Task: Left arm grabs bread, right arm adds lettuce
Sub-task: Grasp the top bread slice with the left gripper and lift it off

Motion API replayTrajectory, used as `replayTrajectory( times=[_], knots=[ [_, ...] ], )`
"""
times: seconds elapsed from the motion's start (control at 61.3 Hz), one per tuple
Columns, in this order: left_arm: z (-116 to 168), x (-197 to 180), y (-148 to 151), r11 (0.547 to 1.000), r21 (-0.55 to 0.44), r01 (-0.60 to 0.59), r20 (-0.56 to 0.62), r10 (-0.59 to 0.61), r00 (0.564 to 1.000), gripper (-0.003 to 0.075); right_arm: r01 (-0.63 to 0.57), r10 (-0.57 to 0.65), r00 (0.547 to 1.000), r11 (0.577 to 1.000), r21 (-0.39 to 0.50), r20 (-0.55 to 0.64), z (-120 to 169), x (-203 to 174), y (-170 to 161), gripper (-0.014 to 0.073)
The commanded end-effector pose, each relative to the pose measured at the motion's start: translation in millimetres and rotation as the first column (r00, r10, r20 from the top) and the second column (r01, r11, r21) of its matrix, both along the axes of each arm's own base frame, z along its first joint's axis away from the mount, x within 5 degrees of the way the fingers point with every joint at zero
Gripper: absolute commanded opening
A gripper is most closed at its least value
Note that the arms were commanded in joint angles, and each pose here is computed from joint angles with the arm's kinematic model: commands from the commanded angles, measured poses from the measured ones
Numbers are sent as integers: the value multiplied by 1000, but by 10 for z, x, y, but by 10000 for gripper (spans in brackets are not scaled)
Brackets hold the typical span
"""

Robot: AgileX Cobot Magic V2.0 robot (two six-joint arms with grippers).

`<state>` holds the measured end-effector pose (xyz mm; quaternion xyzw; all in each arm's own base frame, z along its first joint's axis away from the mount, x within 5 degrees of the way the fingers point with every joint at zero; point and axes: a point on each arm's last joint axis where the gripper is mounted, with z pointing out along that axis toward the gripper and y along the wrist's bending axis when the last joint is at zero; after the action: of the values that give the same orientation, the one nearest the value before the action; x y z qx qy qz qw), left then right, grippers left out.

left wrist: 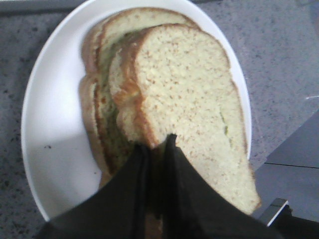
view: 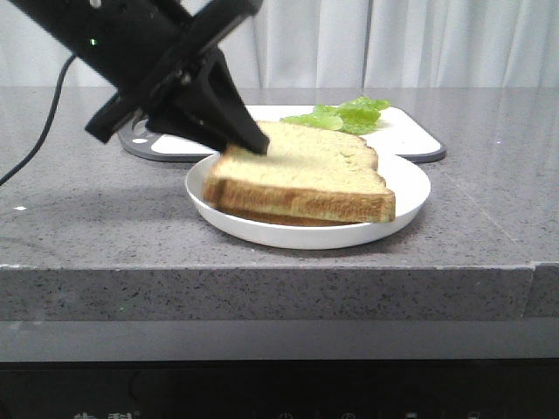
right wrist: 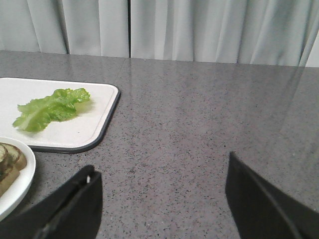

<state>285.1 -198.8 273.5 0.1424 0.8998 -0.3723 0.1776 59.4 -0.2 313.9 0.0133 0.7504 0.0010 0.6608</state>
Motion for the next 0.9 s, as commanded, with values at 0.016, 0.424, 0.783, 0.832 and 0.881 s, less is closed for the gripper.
replayTrajectory(
  times=[0.016, 0.424, 0.783, 0.832, 0.881],
  knots=[
    [505, -138, 45, 995, -98, 6, 113, 6, 994, -20, 14, -13, 996, 1000, -11, 88, 153, 15, -12, 538],
    [745, -420, 786, 980, -105, -167, 206, 186, 961, -19, 14, -13, 996, 1000, -11, 88, 153, 15, -12, 538],
    [669, -577, 1284, 958, -35, -283, 198, 285, 938, -20, 15, -14, 996, 1000, -11, 91, 156, 15, -12, 538],
    [682, -584, 1302, 956, -37, -290, 203, 292, 935, -19, 15, -14, 996, 1000, -11, 91, 156, 15, -12, 538],
    [682, -585, 1300, 956, -38, -289, 201, 291, 935, -19, 14, -13, 996, 1000, -11, 89, 154, 15, -12, 538]
  ],
)
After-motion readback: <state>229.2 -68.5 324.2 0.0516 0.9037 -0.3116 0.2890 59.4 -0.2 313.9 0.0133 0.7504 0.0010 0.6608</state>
